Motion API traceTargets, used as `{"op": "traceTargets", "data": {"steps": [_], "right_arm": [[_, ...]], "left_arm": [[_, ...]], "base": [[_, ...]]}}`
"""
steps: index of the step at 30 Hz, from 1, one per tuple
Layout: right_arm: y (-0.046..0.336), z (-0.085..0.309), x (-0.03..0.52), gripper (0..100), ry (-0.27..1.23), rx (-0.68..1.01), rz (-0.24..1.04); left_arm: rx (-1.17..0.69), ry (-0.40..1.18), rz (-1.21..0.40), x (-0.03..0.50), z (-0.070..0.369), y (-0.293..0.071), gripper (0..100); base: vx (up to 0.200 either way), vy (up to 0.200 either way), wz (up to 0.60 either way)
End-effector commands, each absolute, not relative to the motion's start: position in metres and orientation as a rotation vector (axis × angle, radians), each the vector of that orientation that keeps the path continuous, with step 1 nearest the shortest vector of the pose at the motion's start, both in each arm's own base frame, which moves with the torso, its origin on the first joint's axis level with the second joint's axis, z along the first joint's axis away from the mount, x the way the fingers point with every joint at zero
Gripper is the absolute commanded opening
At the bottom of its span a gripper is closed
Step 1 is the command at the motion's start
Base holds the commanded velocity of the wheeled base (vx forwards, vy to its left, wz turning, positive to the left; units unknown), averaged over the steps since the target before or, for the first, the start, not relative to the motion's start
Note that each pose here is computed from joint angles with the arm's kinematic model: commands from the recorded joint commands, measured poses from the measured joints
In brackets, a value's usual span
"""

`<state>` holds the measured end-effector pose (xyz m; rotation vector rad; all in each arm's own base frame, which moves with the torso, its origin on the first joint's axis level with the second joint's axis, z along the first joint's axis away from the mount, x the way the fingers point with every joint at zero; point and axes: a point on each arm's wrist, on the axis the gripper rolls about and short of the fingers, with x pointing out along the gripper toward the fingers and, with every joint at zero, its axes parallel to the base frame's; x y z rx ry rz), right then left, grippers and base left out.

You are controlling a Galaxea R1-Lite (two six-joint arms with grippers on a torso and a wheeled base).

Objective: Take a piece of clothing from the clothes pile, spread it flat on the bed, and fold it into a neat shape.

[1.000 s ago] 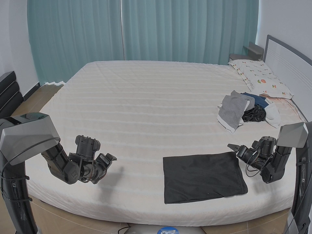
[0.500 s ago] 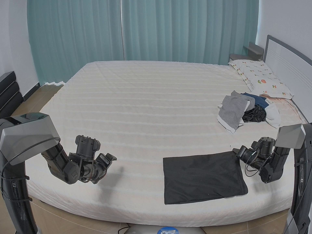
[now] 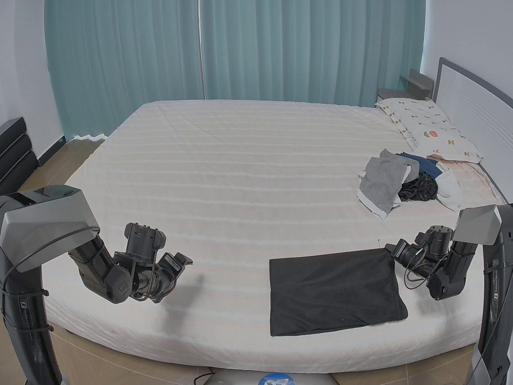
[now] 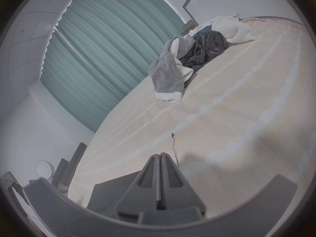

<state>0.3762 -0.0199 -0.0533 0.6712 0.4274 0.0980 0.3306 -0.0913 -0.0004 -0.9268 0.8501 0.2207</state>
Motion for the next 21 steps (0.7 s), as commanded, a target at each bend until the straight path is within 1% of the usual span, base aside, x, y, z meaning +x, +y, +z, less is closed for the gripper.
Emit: {"op": "traceTargets", "data": {"steps": [1,8,14,15,19,21], "right_arm": [[-0.024,-0.056,0.381,0,0.418,0.672,0.09],[-0.032,-0.056,0.388,0,0.425,0.679,0.07],[-0.03,-0.059,0.387,0,0.44,0.678,0.07],[-0.03,-0.059,0.387,100,0.441,0.679,0.069],[-0.03,-0.055,0.384,100,0.429,0.678,0.071],[-0.03,-0.045,0.374,100,0.427,0.68,0.075]], "left_arm": [[-0.926,0.851,0.222,0.331,-0.001,-0.091,100],[-0.925,0.854,0.224,0.331,-0.002,-0.091,100],[-0.925,0.853,0.222,0.331,-0.002,-0.092,100],[-0.924,0.856,0.222,0.33,-0.003,-0.092,100],[-0.924,0.854,0.222,0.331,-0.002,-0.093,100],[-0.924,0.855,0.221,0.331,-0.002,-0.093,100]], "base": [[0.0,0.0,0.0],[0.0,0.0,0.0],[0.0,0.0,0.0],[0.0,0.0,0.0],[0.0,0.0,0.0],[0.0,0.0,0.0]]}}
